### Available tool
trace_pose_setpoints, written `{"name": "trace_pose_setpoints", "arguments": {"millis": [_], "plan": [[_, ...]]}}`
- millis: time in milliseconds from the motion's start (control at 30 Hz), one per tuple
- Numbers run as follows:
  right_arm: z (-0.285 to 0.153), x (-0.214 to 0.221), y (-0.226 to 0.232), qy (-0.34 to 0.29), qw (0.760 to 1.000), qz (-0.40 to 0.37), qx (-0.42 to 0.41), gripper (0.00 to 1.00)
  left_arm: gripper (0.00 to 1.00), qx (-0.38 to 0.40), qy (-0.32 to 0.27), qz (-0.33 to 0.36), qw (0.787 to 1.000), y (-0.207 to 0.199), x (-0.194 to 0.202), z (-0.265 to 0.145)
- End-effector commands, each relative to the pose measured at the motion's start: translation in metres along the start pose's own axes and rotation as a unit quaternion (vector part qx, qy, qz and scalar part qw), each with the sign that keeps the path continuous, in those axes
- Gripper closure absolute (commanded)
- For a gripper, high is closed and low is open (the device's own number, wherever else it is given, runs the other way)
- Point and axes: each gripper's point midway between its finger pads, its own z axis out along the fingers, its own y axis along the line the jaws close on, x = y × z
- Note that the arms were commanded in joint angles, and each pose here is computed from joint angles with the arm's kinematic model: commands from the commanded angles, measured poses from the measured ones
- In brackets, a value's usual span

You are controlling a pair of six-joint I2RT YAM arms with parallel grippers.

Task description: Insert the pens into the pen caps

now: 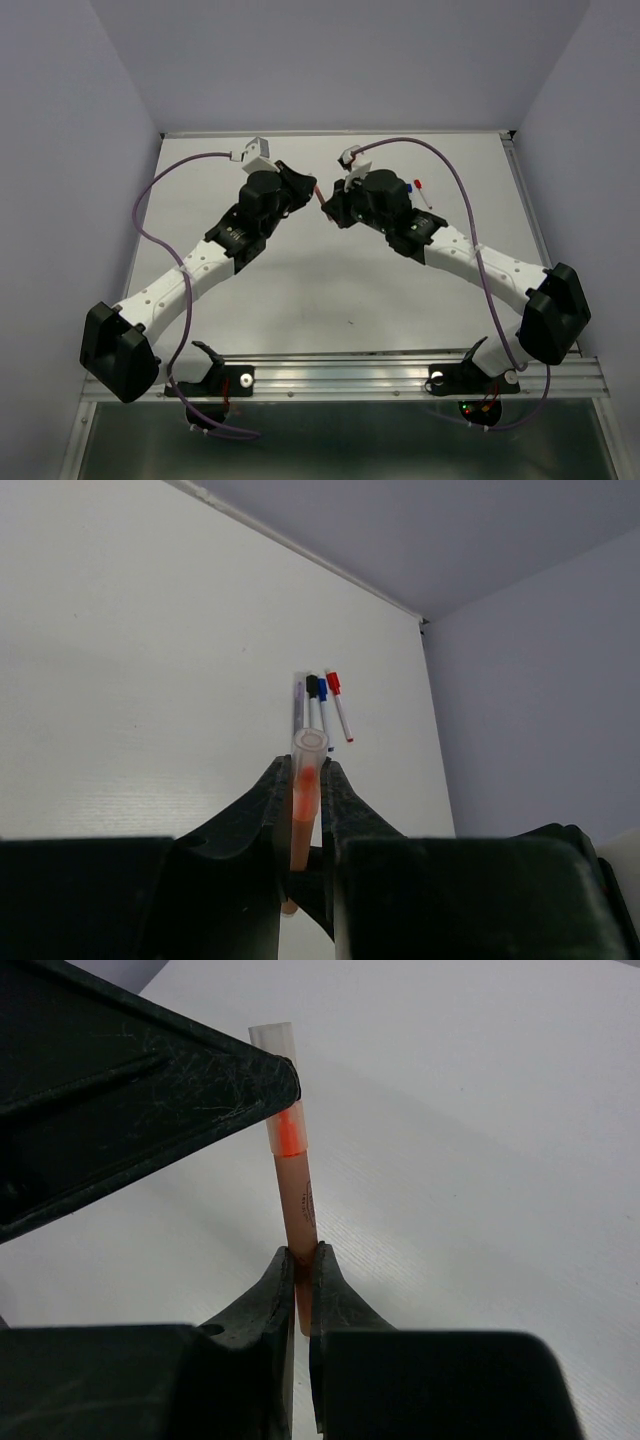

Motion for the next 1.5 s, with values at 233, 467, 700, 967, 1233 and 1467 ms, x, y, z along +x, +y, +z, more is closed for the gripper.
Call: {"name": "trace_pose_setpoints", "arguments": {"millis": [233,467,700,967,1233,1467], "plan": [[-0.056,-0.198,0.005,-0.319,0.947,0.041,-0.028,0.99,1.0,0.01,0.234,0.026,0.972,0.008,0.121,-0.017],[-0.066,-0.216,-0.007,-0.343,0.938,0.044,0.002,0.99,1.0,-0.005,0.253,0.029,0.967,0.013,0.129,-0.017],[-0.064,-0.211,-0.008,-0.335,0.941,0.047,-0.005,0.99,1.0,0.008,0.23,0.043,0.972,0.004,0.114,-0.021],[-0.06,-0.185,-0.013,-0.298,0.953,0.051,0.006,0.99,1.0,0.025,0.19,0.056,0.98,-0.019,0.083,-0.02],[-0.053,-0.15,-0.018,-0.257,0.965,0.06,0.009,0.99,0.77,0.015,0.163,0.071,0.984,-0.034,0.058,-0.014],[-0.054,-0.135,-0.029,-0.236,0.969,0.064,0.037,0.99,0.31,0.013,0.119,0.06,0.991,-0.048,0.024,-0.018]]}}
